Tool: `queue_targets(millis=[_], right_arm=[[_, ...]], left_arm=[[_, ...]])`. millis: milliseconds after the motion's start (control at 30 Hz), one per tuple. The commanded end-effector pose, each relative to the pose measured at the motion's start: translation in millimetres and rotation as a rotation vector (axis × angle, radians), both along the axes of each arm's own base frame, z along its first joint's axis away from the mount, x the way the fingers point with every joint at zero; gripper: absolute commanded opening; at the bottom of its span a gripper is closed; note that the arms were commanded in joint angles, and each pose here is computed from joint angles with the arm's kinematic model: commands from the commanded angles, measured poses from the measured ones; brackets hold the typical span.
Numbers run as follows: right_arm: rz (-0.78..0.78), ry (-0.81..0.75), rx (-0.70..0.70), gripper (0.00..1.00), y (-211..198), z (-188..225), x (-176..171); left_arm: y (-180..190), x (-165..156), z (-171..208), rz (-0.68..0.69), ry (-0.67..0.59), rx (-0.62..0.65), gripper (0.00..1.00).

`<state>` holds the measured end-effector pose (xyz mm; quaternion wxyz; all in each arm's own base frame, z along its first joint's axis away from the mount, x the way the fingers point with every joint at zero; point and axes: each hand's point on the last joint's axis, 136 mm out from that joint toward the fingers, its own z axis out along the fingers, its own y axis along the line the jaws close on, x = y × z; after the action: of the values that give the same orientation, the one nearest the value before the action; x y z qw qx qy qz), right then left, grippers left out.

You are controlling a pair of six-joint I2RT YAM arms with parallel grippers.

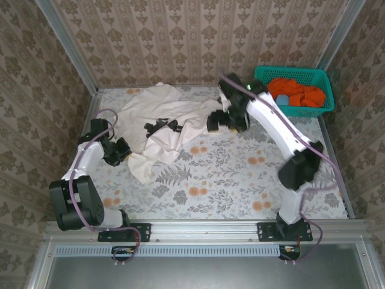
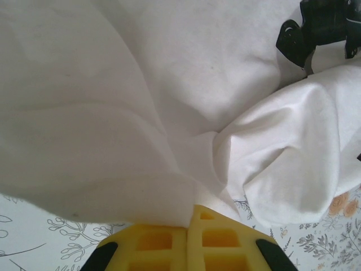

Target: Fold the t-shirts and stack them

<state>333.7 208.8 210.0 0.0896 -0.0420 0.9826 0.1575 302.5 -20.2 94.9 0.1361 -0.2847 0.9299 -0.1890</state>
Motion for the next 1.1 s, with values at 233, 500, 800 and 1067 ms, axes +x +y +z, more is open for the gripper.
queue_targets(millis=[233, 500, 800, 1067], right_arm=[[-0.141, -0.078, 0.475, 0.65, 126.0, -101.6, 21.2], [-0.254, -0.073, 0.402, 0.59, 147.2, -152.4, 45.1], [-0.243, -0.015, 0.363, 0.49, 173.9, -182.3, 48.2], [-0.256, -0.045, 0.289, 0.17, 171.0, -183.1, 49.4]], left_arm=[[-4.7, -5.1, -10.4, 0.001, 0.046, -0.015, 0.01], [-3.5, -10.4, -12.4, -0.005, 0.044, 0.002, 0.01], [1.6, -16.3, -11.9, -0.011, 0.038, 0.04, 0.02], [3.6, -14.3, -8.8, -0.005, 0.034, 0.051, 0.01]])
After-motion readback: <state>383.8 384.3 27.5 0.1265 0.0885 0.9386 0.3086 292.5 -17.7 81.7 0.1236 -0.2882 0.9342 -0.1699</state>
